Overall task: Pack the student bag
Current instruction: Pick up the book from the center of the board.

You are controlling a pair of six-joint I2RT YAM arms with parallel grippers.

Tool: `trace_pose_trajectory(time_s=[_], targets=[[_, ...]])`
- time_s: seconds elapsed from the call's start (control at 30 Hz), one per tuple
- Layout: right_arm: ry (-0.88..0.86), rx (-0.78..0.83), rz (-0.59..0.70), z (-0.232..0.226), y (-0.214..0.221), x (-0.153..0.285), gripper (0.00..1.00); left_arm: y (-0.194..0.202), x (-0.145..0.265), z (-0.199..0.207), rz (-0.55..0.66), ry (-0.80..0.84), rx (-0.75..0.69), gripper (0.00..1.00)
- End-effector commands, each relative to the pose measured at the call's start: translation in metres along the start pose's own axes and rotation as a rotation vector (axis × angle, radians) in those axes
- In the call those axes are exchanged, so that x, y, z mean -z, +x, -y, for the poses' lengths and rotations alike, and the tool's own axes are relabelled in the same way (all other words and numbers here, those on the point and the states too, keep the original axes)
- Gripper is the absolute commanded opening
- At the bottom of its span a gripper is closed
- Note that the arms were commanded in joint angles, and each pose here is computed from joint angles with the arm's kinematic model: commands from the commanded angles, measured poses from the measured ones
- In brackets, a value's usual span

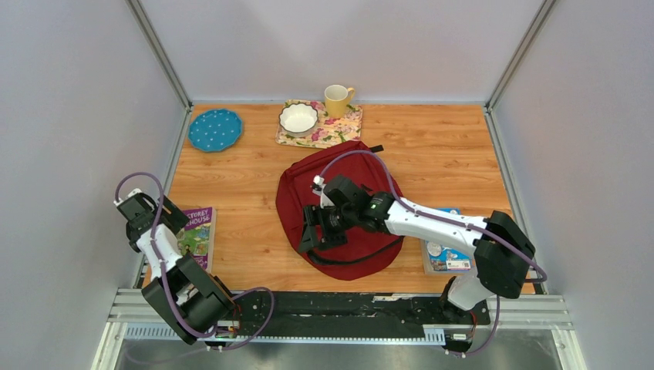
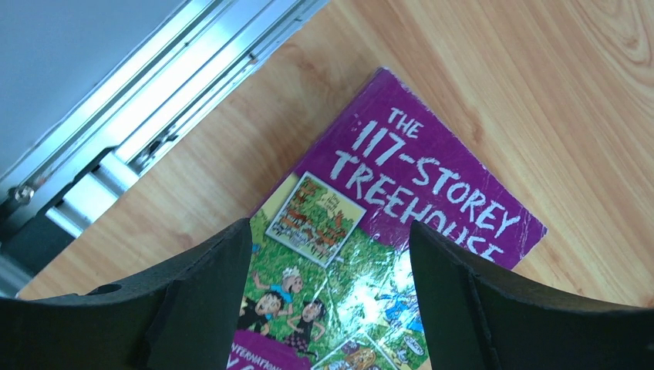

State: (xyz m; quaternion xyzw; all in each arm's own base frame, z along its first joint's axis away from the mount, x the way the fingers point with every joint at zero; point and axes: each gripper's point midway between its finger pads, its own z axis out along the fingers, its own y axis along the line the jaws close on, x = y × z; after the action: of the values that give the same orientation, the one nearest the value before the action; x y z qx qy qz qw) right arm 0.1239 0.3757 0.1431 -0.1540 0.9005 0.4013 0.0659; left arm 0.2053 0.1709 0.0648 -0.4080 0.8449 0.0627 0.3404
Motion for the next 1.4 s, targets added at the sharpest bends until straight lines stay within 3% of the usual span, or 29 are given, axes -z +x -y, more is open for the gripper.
trace_pose_trajectory(time_s=[0.0,0.37,0.73,0.93,1.1,1.37], targets=[[-0.043,0.041,-0.038,-0.017,-0.005,-0.003,0.73,-0.020,-0.009,0.014,0.060,0.110,-0.109,0.81],[-0.047,0.052,-0.118,-0.023,-0.014,-0.027,0.72,-0.013,-0.025,0.011,0.083,0.126,-0.188,0.82],[-0.076,0.063,-0.107,-0.029,-0.019,-0.031,0.72,0.016,-0.036,0.003,-0.065,0.095,-0.143,0.82],[-0.083,0.062,-0.087,-0.032,-0.022,-0.029,0.72,0.048,-0.026,0.030,-0.186,0.242,-0.040,0.81],[-0.092,0.072,-0.086,-0.035,-0.023,-0.029,0.72,0.072,-0.009,0.066,-0.267,0.445,0.077,0.72],[-0.062,0.083,-0.045,-0.029,-0.029,-0.029,0.71,0.092,0.011,0.079,-0.289,0.528,0.120,0.79]])
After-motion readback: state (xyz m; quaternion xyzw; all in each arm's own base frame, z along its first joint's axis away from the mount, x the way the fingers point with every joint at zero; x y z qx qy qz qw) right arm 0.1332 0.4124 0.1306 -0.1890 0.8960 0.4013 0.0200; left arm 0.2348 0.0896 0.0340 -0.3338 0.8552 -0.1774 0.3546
